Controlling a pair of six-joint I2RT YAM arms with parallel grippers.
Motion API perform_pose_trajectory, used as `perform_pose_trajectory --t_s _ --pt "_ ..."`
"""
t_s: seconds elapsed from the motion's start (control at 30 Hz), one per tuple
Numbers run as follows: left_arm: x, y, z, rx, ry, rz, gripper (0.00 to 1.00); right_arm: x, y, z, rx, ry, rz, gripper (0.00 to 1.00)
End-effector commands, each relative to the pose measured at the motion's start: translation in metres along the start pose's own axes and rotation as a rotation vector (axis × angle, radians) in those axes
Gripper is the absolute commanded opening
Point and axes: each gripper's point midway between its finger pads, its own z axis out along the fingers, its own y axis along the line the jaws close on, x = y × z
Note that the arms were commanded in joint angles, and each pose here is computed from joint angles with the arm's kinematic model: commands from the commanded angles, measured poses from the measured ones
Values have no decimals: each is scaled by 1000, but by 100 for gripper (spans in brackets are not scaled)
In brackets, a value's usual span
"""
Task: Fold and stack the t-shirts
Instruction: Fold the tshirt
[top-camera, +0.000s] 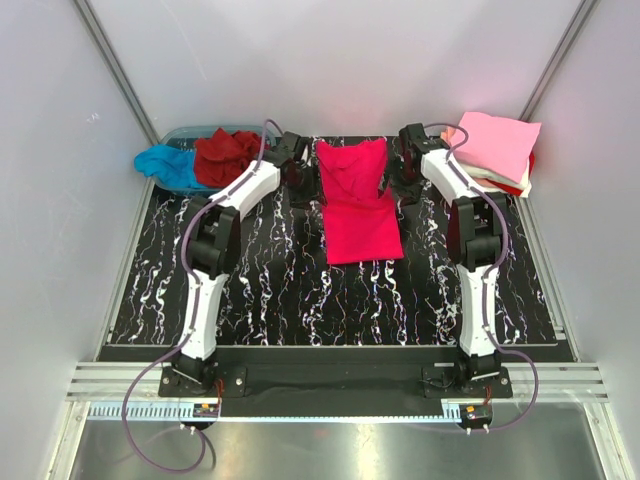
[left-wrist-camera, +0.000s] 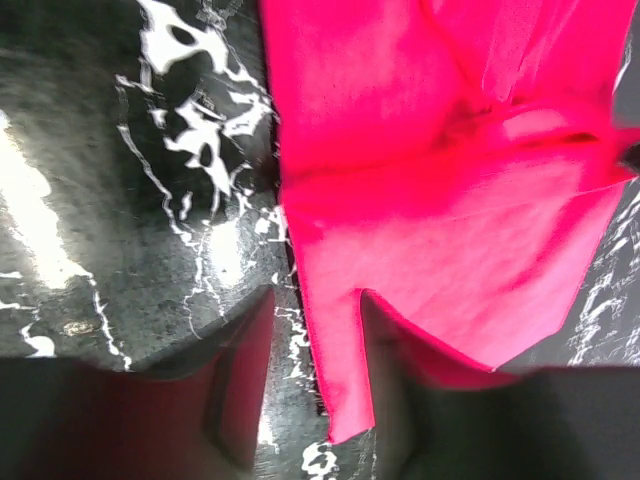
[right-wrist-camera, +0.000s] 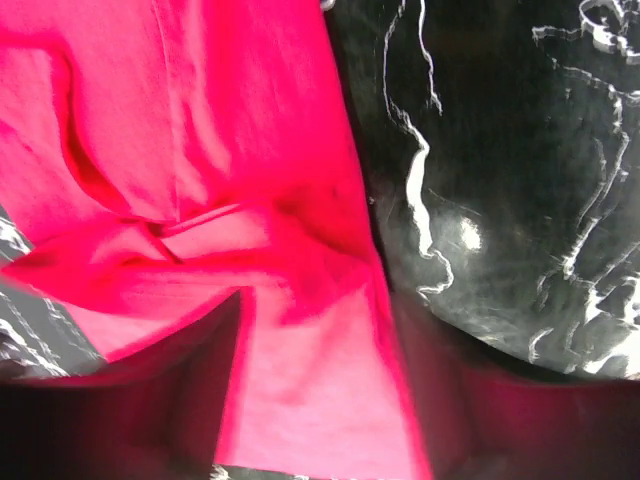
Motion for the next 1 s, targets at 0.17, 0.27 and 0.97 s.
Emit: perform_pose_trajectory --t_s 0.17,0.27,0.97 --pt "-37 -4 -44 32 -104 7 99 -38 -42 -40 81 -77 38 93" --pt "-11 4 -55 35 -101 -1 99 -24 -58 -61 79 -98 72 93" --pt "134 -18 -33 209 -47 -83 86 140 -64 -27 -205 186 154 57"
